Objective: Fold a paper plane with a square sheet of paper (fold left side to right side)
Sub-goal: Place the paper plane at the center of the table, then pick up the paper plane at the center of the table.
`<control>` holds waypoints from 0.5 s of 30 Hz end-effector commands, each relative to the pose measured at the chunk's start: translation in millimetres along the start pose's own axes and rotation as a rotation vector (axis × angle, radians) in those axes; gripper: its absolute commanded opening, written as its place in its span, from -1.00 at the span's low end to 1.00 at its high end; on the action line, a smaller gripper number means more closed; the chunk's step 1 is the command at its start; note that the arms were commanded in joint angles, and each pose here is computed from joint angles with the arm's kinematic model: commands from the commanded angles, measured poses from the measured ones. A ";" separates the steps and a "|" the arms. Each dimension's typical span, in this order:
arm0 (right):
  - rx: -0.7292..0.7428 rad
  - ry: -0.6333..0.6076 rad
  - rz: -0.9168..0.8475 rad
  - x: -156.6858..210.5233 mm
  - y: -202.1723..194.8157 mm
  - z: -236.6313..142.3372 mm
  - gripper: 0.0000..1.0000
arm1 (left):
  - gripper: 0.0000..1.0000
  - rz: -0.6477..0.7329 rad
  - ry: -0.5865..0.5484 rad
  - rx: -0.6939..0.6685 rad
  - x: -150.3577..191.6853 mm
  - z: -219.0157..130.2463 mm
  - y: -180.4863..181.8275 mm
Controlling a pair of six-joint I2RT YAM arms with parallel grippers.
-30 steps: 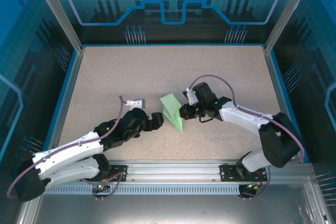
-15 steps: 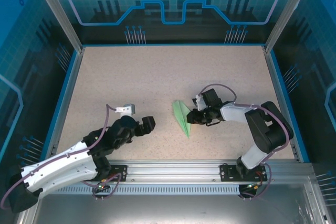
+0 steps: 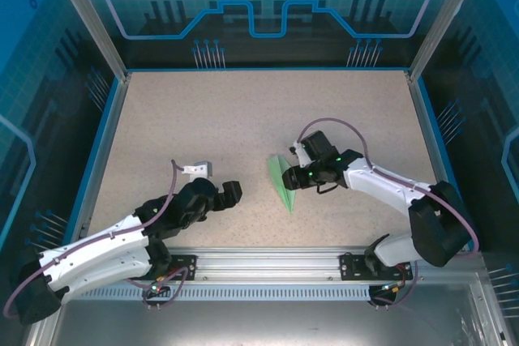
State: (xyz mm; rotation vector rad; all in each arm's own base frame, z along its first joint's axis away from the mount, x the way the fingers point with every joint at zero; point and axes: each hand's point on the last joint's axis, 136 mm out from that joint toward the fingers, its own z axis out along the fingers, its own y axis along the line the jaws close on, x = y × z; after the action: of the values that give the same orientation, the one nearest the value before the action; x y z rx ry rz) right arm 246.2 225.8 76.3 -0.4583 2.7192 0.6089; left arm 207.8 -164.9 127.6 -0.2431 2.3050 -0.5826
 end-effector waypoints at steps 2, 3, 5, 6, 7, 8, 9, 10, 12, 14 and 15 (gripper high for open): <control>0.062 0.111 -0.019 20.9 0.6 18.8 -0.01 | 0.97 0.013 -0.006 0.040 -5.3 -2.8 -12.2; 0.066 0.116 -0.026 19.5 2.6 21.0 -0.02 | 0.97 0.014 -0.005 0.037 -5.1 -2.9 -11.4; 0.074 0.122 -0.040 15.3 7.7 24.0 -0.04 | 0.97 0.013 -0.005 0.034 -4.8 -3.5 -10.1; 0.079 0.124 -0.043 15.0 8.4 25.5 -0.05 | 0.98 0.013 -0.006 0.033 -5.1 -4.1 -9.9; 0.082 0.128 -0.045 14.9 8.8 27.5 -0.05 | 0.97 0.012 -0.007 0.032 -5.1 -4.3 -9.1; 0.084 0.132 -0.046 14.6 9.2 29.5 -0.06 | 0.97 0.011 -0.009 0.032 -5.2 -4.6 -8.5; 0.086 0.136 -0.045 14.6 9.2 31.2 -0.08 | 0.97 0.008 -0.012 0.036 -5.9 -4.9 -9.0; 0.089 0.142 -0.045 14.2 9.0 33.5 -0.13 | 0.97 0.009 -0.011 0.036 -5.4 -4.9 -8.6; 0.097 0.152 -0.045 14.3 8.1 37.9 -0.21 | 0.97 0.009 -0.011 0.034 -5.1 -5.0 -7.8; 0.105 0.164 -0.044 15.4 7.5 42.3 -0.24 | 0.97 0.011 -0.009 0.031 -4.5 -4.7 -7.0; 0.109 0.168 -0.044 15.5 7.0 44.5 -0.27 | 0.97 0.010 -0.009 0.031 -4.5 -4.8 -7.0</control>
State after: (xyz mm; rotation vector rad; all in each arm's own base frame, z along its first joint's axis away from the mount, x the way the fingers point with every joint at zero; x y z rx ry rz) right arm 243.3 246.3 40.1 -0.5451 2.8458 0.4662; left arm 206.9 -166.0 129.2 -0.2403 2.3035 -0.5971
